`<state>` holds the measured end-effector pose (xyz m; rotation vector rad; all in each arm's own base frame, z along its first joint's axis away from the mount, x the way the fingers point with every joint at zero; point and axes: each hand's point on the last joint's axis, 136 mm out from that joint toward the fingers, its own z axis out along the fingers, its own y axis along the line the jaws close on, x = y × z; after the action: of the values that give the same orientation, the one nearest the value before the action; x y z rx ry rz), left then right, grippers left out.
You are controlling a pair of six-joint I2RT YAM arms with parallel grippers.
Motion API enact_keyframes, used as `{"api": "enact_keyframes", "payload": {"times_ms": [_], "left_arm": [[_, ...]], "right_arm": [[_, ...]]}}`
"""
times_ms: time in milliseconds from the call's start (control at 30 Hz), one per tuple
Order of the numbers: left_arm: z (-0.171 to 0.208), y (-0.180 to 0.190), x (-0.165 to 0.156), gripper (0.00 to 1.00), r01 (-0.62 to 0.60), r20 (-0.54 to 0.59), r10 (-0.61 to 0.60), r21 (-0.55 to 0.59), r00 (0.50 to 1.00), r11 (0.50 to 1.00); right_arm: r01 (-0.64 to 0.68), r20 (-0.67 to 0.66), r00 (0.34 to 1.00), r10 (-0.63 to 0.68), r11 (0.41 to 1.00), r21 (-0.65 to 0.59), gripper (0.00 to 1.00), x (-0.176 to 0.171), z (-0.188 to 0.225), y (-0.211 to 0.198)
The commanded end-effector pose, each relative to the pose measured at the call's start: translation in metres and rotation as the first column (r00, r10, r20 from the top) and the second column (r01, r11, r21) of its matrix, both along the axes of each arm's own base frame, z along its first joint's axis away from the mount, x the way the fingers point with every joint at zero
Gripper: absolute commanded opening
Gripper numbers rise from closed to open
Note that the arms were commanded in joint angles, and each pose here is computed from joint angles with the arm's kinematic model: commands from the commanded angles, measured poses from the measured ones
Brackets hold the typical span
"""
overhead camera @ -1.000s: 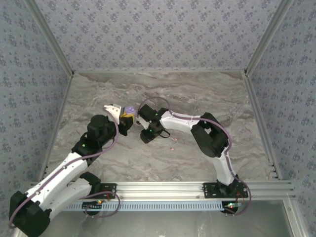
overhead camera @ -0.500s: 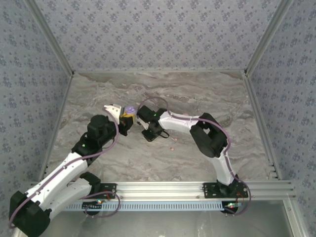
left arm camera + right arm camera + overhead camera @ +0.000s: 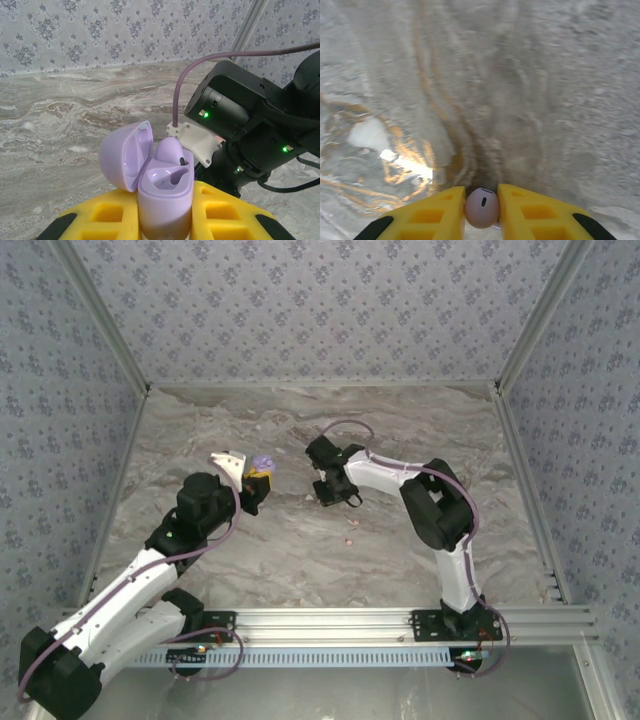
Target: Insert the wireless bluetooth earbuds into the charging case
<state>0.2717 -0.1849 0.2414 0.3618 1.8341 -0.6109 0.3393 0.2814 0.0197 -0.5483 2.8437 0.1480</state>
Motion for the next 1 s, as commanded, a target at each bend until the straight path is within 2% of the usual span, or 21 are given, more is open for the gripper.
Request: {"api": "enact_keyframes", "payload": {"times_ms": [0,167,267,633,967], "left_arm": [[0.004,-0.001,0.000,0.22,0.014,0.023,-0.014,-0.009,1.000,1.000],[0.003,-0.002,0.000,0.21,0.019,0.017,-0.018,-0.012,1.000,1.000],[0.003,-0.003,0.001,0.21,0.021,0.018,-0.020,-0.012,1.000,1.000],[0.003,-0.004,0.001,0.22,0.026,0.019,-0.026,-0.012,0.999,1.000],[0.003,-0.004,0.000,0.21,0.028,0.019,-0.028,-0.010,0.999,1.000]], "right_arm": [[0.106,-0.044,0.993,-0.109,0.992,-0.064,0.30,-0.008,-0.015,-0.026],[0.077,-0.036,0.996,-0.078,0.997,-0.030,0.41,-0.009,-0.005,-0.021],[0.054,-0.019,0.998,-0.054,0.999,0.000,0.45,-0.009,0.007,-0.019],[-0.024,-0.059,0.998,0.026,0.999,0.040,0.51,-0.015,0.005,-0.015],[-0.103,-0.099,0.990,0.105,0.994,0.032,0.50,-0.028,-0.001,-0.003]]}}
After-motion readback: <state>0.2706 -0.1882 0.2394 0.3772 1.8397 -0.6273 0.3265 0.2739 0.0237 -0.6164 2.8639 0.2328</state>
